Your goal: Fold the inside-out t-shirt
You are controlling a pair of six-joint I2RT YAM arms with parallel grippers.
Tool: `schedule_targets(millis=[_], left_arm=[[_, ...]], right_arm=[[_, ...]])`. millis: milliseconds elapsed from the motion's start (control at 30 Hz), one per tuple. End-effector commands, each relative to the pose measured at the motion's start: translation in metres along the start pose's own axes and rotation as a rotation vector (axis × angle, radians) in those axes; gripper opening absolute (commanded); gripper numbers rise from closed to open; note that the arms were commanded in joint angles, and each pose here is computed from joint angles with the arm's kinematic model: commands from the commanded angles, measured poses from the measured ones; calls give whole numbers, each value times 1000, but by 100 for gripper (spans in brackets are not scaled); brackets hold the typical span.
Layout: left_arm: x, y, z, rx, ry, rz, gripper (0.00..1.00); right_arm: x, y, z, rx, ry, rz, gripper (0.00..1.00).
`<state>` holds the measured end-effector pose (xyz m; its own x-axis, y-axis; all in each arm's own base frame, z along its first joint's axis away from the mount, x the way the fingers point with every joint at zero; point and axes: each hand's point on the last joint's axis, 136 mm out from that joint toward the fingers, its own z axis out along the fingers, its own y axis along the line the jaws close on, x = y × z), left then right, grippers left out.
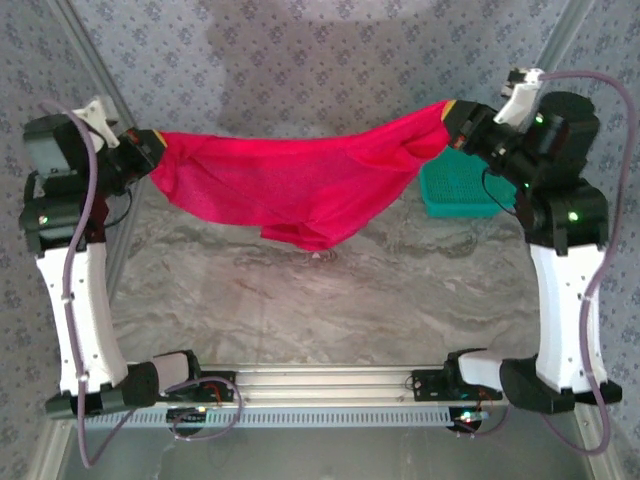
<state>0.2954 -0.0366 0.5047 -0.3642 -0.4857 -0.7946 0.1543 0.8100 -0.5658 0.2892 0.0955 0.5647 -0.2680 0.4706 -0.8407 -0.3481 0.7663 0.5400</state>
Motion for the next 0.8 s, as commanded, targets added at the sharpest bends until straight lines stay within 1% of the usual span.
schedule_targets(millis=[0, 67, 133, 233, 333, 400, 433, 467, 500, 533, 567, 600, 633, 667, 700, 767], left_arm=[[0, -12, -1, 58, 29, -11, 0], [4, -6, 13, 64, 64, -31, 0], [10, 9, 38, 57, 102, -65, 0], [25, 48, 94, 26, 179, -126, 0], [50, 96, 157, -33, 291, -188, 0], [71, 133, 196, -108, 346, -215, 15], [73, 145, 213, -119, 341, -208, 18], [79, 160, 228, -153, 352, -212, 24], [83, 177, 241, -198, 361, -215, 36], [86, 190, 249, -238, 367, -209, 47], [87, 204, 255, -290, 366, -195, 51], [92, 215, 256, -337, 379, -194, 54], [95, 222, 256, -368, 385, -183, 56], [99, 228, 253, -402, 391, -174, 56], [106, 233, 248, -427, 400, -168, 57], [125, 233, 236, -441, 435, -157, 57]], right_arm=[[-4, -5, 5, 20, -1, 10, 0], [-1, -17, 21, 48, 16, 11, 0], [3, -38, 47, 94, 39, 20, 0], [15, -80, 101, 166, 102, 48, 0], [41, -123, 163, 225, 203, 86, 0], [67, -152, 202, 264, 286, 130, 0], [82, -167, 221, 284, 326, 154, 0], [95, -181, 239, 297, 360, 180, 0], [105, -191, 254, 304, 382, 204, 0], [119, -204, 267, 320, 411, 228, 5], [131, -216, 276, 337, 438, 251, 20], [143, -225, 283, 348, 462, 264, 37], [152, -232, 286, 356, 483, 273, 47], [165, -237, 287, 373, 511, 306, 55], [176, -242, 286, 391, 542, 312, 58], [200, -246, 277, 419, 611, 268, 60]])
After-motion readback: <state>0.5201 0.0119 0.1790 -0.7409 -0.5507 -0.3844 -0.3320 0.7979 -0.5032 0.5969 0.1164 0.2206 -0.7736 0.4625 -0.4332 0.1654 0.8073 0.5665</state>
